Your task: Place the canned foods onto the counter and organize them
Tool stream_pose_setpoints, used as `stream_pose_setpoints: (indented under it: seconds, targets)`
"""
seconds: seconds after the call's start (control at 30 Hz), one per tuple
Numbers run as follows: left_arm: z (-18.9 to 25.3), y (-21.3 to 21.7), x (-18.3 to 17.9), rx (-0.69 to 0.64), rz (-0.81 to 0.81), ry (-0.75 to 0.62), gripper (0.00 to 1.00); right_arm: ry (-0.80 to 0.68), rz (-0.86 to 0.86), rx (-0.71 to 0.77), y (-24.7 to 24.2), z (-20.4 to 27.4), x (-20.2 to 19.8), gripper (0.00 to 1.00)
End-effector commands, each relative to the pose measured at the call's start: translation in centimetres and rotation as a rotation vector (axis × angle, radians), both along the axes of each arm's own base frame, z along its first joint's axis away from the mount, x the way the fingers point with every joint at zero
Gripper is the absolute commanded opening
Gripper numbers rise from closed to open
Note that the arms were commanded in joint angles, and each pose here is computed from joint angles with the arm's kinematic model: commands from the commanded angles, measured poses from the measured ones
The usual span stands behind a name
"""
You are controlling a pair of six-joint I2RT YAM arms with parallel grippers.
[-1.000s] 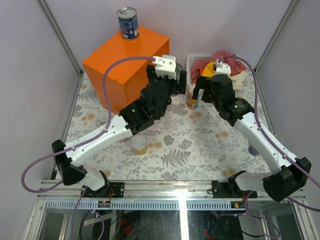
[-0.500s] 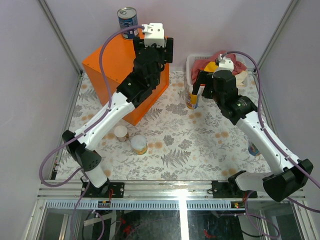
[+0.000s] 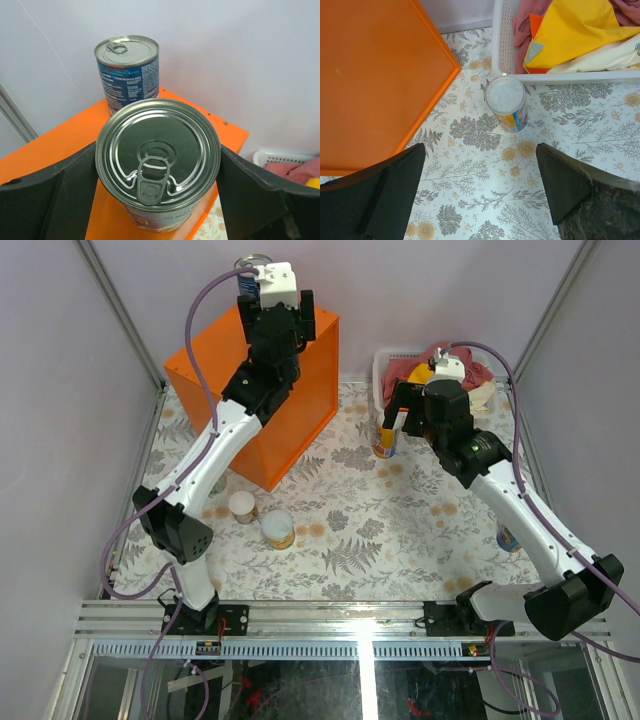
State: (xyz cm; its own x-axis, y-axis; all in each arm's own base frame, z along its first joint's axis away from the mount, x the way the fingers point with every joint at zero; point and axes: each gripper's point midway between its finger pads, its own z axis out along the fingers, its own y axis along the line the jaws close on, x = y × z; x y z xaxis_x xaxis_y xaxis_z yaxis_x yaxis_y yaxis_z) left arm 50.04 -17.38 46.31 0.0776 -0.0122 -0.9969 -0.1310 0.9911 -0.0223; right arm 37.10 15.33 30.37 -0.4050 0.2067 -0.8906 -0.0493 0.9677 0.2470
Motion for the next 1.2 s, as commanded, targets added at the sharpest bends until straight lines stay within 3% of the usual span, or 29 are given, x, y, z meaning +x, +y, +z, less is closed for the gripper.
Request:
stream_pose_setpoints:
  seconds: [0.0,0.57,0.63,0.8,0.93,1.17]
  targets:
    - [8.9,1.8,-0.9,-0.168,-0.011,-0.242,0.00,-0.054,-0.004,0.020,0.1,1.7,0.8,0.99]
    - [5.4,1.2,2.9,-0.178,-0.060,-0.134,0.00,-0.033,-0.014,0.022,0.4,0.2,1.8,0.99]
    - [4.9,1.3,3.2,-0.186,-0.050,-0.128,0.12,-0.028,-0.013,0.023,0.5,0.0,1.9,0.99]
    - [4.1,0.9,3.5,-0.196,-0.063,-0.125,0.67,-0.026,-0.010,0.024,0.6,-0.2,2.1,0.99]
    - [3.6,0.3,3.9,-0.204,-0.083,-0.120,0.83,-0.023,-0.010,0.022,0.6,-0.3,2.1,0.99]
    - [3.4,-0.6,4.3,-0.229,-0.122,-0.129,0.97,-0.026,-0.009,0.026,0.4,-0.3,2.1,0.99]
